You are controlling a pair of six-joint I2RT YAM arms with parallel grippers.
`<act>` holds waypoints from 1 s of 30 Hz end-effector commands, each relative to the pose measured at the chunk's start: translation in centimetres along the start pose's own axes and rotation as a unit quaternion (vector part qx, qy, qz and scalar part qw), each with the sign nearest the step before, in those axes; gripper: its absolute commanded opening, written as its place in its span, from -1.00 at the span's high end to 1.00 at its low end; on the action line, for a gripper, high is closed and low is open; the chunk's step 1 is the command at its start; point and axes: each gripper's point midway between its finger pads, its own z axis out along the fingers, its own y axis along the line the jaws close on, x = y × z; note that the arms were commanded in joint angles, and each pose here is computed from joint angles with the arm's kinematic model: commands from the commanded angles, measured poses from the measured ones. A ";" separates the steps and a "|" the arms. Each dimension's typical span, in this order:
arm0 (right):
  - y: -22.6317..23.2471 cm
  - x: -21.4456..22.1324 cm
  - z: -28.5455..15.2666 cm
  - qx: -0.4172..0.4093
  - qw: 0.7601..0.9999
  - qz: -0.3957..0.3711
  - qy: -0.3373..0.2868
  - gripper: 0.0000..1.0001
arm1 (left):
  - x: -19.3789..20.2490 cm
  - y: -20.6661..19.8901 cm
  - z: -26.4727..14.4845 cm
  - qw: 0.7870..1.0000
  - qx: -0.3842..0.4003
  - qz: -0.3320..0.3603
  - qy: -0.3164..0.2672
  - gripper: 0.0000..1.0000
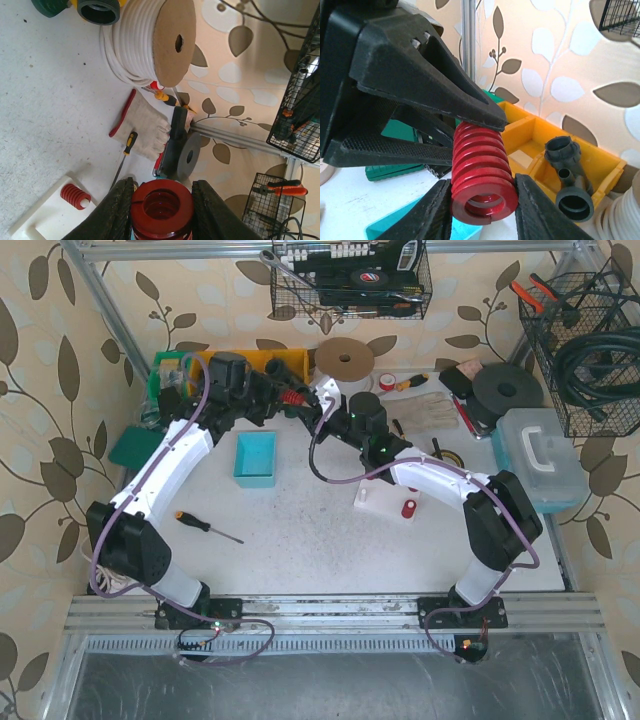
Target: Install the large spring
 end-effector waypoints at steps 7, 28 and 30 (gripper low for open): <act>0.4 -2.3 1.1 -0.013 1.000 -0.011 -0.025 0.49 | 1.0 -4.2 -3.3 0.997 0.076 0.007 0.018 1.00; 0.4 -2.1 1.4 -0.005 1.000 -0.020 -0.018 0.33 | 1.6 -3.7 -3.2 0.997 0.068 0.009 0.043 1.00; 0.4 -2.1 1.4 -0.005 1.000 -0.022 -0.018 0.59 | 1.5 -3.6 -3.3 0.997 0.066 0.009 0.042 1.00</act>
